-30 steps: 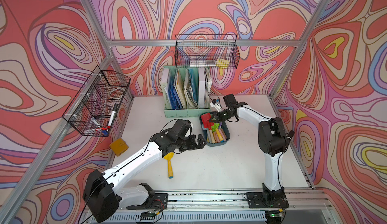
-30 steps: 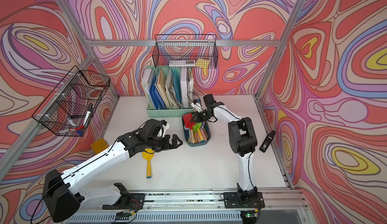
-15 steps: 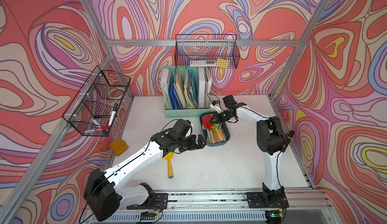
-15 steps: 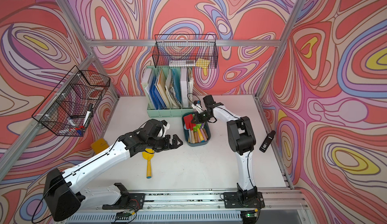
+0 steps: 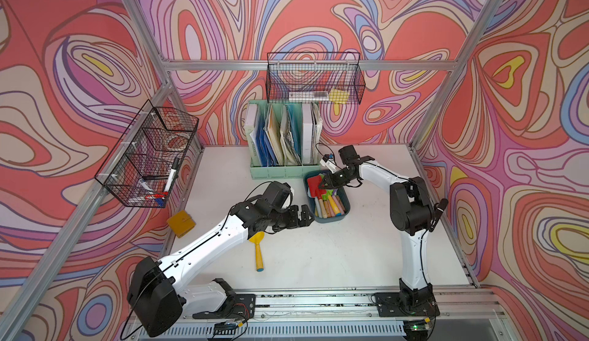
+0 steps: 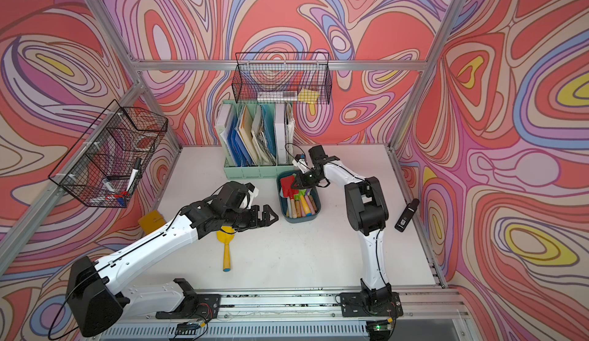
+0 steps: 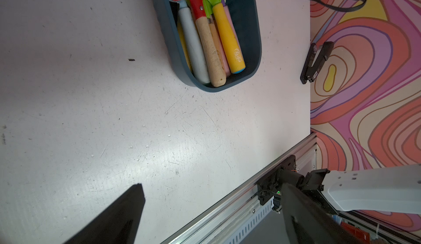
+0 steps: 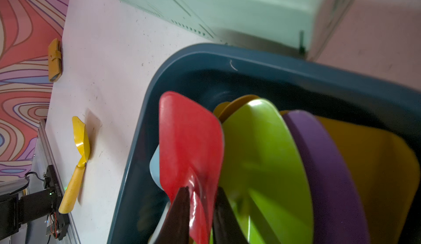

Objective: Put the shovel into the storage box
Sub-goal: Place the shovel in the storage box.

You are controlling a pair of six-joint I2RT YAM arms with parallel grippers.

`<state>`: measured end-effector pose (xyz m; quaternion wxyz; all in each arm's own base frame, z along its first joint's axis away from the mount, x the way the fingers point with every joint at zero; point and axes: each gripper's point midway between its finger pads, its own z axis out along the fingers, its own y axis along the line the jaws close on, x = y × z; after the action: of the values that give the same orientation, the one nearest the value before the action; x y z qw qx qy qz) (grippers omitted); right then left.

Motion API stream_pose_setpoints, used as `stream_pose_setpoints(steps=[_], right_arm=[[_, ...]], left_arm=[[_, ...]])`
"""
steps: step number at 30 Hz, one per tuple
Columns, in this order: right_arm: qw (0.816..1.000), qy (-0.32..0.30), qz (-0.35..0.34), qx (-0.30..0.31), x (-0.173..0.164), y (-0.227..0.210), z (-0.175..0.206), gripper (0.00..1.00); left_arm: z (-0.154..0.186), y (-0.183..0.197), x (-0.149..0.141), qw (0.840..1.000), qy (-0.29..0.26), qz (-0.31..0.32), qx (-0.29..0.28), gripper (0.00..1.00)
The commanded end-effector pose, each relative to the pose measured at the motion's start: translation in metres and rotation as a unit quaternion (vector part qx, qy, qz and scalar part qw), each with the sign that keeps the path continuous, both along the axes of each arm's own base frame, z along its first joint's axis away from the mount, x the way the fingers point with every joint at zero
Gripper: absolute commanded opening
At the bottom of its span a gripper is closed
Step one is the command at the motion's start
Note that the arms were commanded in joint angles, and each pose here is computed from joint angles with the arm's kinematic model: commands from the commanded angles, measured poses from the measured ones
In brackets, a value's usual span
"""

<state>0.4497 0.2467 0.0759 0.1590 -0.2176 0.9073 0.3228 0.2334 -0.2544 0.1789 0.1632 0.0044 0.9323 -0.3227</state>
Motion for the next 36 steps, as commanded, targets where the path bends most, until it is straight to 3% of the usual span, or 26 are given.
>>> stream_pose_setpoints(steps=[1,21,36], right_arm=[[1.0,0.006,-0.006,-0.011,0.0,-0.006,-0.005,0.25],[0.998,-0.026,-0.029,-0.039,-0.003,-0.02,0.04,0.31],[0.992,-0.076,-0.082,-0.064,-0.016,-0.043,0.104,0.31]], left_arm=[[-0.002,0.004,-0.005,1.0,0.01,-0.003,0.009,0.99],[-0.017,0.036,-0.017,0.994,0.048,0.026,0.095,0.99],[-0.048,0.091,-0.05,0.963,0.137,0.093,0.212,0.99]])
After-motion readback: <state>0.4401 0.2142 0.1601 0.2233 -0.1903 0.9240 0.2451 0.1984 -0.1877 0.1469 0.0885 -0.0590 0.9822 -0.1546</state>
